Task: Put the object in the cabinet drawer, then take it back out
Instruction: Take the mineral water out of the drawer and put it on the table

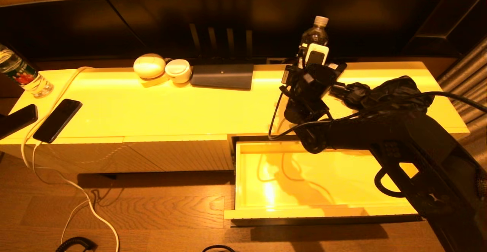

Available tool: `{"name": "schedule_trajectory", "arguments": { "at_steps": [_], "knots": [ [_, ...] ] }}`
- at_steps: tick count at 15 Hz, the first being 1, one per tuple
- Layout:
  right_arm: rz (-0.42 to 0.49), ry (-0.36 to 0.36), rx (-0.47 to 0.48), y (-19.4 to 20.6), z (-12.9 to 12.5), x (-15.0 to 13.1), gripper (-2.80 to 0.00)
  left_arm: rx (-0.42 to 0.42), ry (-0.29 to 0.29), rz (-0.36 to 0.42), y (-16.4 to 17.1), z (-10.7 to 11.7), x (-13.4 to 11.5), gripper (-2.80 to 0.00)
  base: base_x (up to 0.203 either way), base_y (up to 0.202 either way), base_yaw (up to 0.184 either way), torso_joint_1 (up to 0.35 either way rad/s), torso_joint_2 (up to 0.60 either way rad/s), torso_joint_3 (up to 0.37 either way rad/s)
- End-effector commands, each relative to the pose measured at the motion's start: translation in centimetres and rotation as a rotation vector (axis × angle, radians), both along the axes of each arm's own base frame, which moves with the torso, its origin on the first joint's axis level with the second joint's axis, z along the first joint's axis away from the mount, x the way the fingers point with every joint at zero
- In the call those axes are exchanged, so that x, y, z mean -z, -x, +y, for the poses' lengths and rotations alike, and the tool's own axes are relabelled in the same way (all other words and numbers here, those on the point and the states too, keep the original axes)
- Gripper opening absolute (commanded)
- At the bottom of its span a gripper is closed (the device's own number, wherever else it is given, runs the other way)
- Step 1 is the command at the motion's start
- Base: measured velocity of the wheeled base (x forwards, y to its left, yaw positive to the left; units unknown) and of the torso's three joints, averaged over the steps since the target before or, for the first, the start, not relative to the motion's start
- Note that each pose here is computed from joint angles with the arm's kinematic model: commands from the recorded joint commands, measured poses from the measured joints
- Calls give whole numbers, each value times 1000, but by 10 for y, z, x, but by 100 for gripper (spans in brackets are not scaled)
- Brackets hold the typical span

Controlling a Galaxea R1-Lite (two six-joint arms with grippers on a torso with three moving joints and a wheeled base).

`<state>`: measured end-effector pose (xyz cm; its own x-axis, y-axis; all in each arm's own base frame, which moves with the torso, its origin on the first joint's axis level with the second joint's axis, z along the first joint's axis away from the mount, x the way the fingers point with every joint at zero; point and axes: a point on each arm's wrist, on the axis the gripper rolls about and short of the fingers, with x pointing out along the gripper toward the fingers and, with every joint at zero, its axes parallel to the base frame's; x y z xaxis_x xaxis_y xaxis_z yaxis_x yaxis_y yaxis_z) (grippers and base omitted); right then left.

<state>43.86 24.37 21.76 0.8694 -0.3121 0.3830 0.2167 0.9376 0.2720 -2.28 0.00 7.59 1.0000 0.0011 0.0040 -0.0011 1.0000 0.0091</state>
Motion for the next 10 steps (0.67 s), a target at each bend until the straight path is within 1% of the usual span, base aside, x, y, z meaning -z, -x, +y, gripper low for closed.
{"name": "schedule_trajectory", "arguments": {
  "at_steps": [1, 2, 3, 5, 7, 10],
  "knots": [
    [-43, 41, 29, -3, 7, 26, -280, 0, 0, 3, 0, 0, 1, -280, 0, 0, 0, 0, 0, 0],
    [-55, 44, 25, -3, 7, 27, -280, 0, 0, 1, 0, 0, 0, -280, 0, 0, 0, 0, 0, 0],
    [-82, 64, 13, -3, 9, 31, -280, 0, 0, 2, 0, 0, 1, -280, 0, 0, 0, 0, 0, 0],
    [-105, 97, 9, -5, 10, 44, -280, 0, 0, 1, 0, 0, 0, -280, 0, 0, 0, 0, 0, 0],
    [-118, 104, 4, -6, 11, 49, -280, 0, 0, 2, 0, 0, 1, -280, 0, 0, 0, 0, 0, 0],
    [-126, 143, -24, -7, 15, 60, -280, 0, 0, 2, 0, 0, 1, -280, 0, 0, 0, 0, 0, 0]
  ]
}}
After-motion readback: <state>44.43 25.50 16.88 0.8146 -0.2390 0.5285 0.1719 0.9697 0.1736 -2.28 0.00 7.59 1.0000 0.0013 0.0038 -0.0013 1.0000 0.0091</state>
